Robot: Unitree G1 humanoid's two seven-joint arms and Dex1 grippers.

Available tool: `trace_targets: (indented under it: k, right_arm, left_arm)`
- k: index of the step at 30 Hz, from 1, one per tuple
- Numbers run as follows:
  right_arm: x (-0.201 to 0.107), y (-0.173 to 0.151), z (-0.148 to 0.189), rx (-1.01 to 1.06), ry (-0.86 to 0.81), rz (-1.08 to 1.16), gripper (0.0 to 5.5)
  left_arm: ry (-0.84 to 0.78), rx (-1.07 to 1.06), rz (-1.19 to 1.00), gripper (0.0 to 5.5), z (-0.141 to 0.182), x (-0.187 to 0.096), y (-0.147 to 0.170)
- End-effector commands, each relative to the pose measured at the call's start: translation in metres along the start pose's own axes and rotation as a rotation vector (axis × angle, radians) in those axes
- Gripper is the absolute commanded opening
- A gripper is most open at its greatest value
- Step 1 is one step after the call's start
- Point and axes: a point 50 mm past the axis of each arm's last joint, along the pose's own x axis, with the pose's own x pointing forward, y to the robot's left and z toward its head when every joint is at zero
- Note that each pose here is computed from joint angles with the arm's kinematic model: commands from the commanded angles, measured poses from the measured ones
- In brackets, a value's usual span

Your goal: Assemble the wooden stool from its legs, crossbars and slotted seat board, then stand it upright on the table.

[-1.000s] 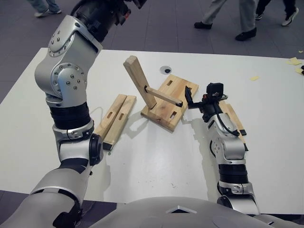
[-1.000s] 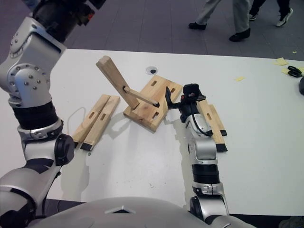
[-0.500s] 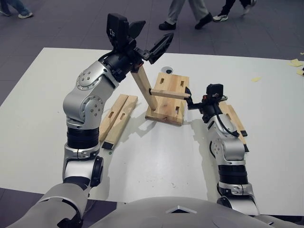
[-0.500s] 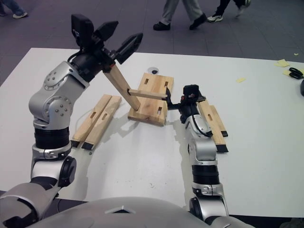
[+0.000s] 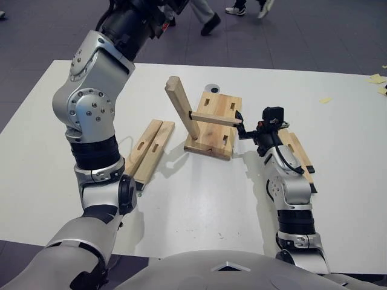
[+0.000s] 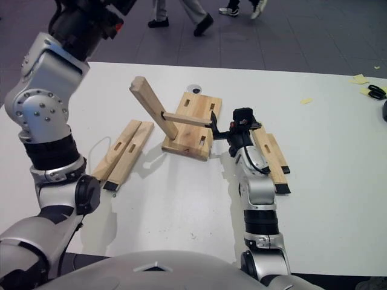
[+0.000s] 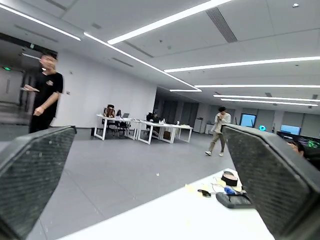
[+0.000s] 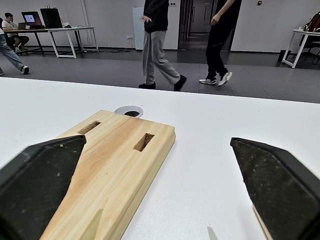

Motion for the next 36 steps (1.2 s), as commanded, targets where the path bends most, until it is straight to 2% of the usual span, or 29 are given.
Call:
trace_targets:
  k: [1,4,13,16,20,24,26,27,28,31,33,36]
  right_arm:
    - [0.0,0.001,0.001,-0.001,0.001,0.006,5.4]
    - [-0.001,0.001,0.0,-0.003,0.004,0.006,5.4]
    - [-0.001,0.003,-0.001,0.003,0.006,0.009,5.4]
    - [-0.001,0.003,-0.001,0.005,0.006,0.008,5.4]
    - [-0.003,0.003,-0.002,0.008,0.007,0.005,5.4]
    - [-0.006,0.003,-0.004,0.011,0.011,-0.002,5.4]
    - [-0.007,0.002,-0.004,0.013,0.012,-0.007,5.4]
    - [-0.008,0.002,-0.005,0.015,0.014,-0.012,5.4]
    - [-0.009,0.001,-0.006,0.016,0.015,-0.016,5.4]
    - [-0.012,-0.001,-0.007,0.015,0.022,-0.031,5.4]
    - [-0.013,-0.003,-0.008,0.014,0.023,-0.039,5.4]
    - [-0.015,-0.003,-0.01,0.014,0.032,-0.042,5.4]
  left_arm:
    - [0.372,-0.065,0.037,5.38,-0.089,-0.034,0.003]
    - [0.429,-0.097,0.065,5.38,-0.109,-0.047,0.003]
    - [0.242,-0.142,0.032,5.38,-0.08,-0.023,-0.007]
    - [0.146,-0.123,0.033,5.38,-0.055,-0.014,-0.007]
    - [-0.059,-0.062,0.045,5.38,0.008,-0.002,-0.001]
    - [-0.18,0.013,0.109,5.38,0.059,-0.013,0.015]
    - [-0.122,0.119,0.188,5.38,0.066,-0.029,0.035]
    - [-0.039,0.173,0.239,5.38,0.061,-0.04,0.048]
    - [0.073,0.223,0.273,5.38,0.049,-0.053,0.061]
    - [0.467,0.274,0.327,5.38,-0.012,-0.108,0.092]
    - [0.682,0.245,0.296,5.38,-0.049,-0.144,0.094]
    - [0.836,0.21,0.242,5.38,-0.075,-0.173,0.087]
